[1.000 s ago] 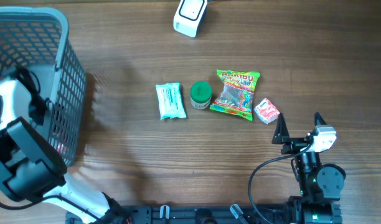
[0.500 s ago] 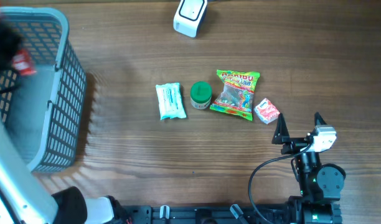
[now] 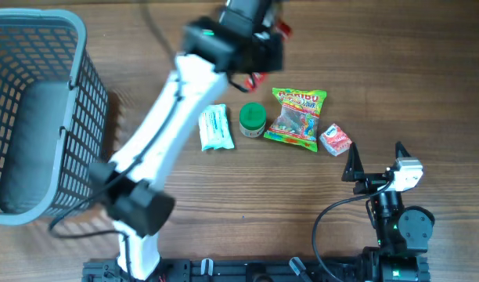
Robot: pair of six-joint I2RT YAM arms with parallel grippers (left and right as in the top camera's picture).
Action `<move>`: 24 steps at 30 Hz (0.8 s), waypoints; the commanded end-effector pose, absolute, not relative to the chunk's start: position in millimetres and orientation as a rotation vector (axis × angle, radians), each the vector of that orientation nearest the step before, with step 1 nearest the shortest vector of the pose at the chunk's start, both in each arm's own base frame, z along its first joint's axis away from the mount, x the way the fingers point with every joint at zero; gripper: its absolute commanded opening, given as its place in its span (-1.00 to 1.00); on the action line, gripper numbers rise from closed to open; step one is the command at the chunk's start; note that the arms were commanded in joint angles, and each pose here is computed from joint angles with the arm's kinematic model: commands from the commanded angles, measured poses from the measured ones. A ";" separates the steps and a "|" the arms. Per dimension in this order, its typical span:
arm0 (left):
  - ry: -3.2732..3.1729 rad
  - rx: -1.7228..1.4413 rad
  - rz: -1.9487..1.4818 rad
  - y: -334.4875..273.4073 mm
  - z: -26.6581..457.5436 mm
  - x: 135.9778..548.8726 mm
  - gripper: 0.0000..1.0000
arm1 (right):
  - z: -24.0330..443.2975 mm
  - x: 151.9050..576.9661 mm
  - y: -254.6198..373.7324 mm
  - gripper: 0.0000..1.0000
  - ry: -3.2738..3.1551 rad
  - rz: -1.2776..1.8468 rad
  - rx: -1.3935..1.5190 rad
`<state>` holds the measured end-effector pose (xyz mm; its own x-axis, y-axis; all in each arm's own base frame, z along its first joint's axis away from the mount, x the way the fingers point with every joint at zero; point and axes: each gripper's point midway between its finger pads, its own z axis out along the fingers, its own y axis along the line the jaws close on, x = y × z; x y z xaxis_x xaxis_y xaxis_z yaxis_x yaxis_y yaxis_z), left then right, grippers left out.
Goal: Scan the item barcode
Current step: 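Place the Nescafe stick on the table beside the bottle, retract left arm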
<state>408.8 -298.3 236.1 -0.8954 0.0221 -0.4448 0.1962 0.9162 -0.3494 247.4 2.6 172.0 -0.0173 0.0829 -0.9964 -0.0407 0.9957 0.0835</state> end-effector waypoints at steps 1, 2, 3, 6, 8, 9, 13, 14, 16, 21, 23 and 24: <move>2.738 -0.055 -0.329 -278.3 192.7 411.4 -0.92 | 174.0 247.2 2.1 0.99 1.575 0.094 0.034; 2.755 -0.175 -0.250 -264.0 184.5 412.1 -0.92 | 174.0 247.2 2.1 0.99 1.575 0.094 0.034; 2.755 -0.253 -0.221 -255.7 182.6 413.1 -0.92 | 174.0 247.2 2.1 0.99 1.575 0.094 0.034; 2.732 -0.505 -0.207 -232.3 181.2 421.5 -0.92 | 174.0 247.2 2.1 1.00 1.575 0.094 0.034; 2.711 -0.660 -0.209 -217.9 178.6 427.6 -0.92 | 174.0 247.2 2.1 0.99 1.575 0.093 0.034; 2.702 -0.698 -0.210 -213.1 178.2 430.3 -0.92 | 174.0 247.2 2.1 0.99 1.575 0.094 0.034; 2.738 -0.707 -0.148 -200.8 147.6 444.2 -0.92 | 174.0 247.2 2.1 0.99 1.575 0.094 0.034; 2.752 -0.672 -0.134 -201.8 139.1 446.7 -0.92 | 174.0 247.2 2.1 1.00 1.575 0.094 0.034; 2.784 -0.610 -0.104 -204.1 114.6 450.8 -0.92 | 174.0 247.2 2.1 1.00 1.575 0.094 0.034; 2.870 -0.621 -0.008 -196.5 38.4 437.1 -0.92 | 174.0 247.2 2.1 0.99 1.575 0.094 0.034; 2.889 -0.623 0.016 -192.5 20.8 429.4 -0.92 | 174.0 247.2 2.1 0.99 1.575 0.094 0.034; 2.897 -0.622 0.024 -191.6 16.6 426.5 -0.92 | 174.0 247.2 2.1 0.99 1.575 0.094 0.034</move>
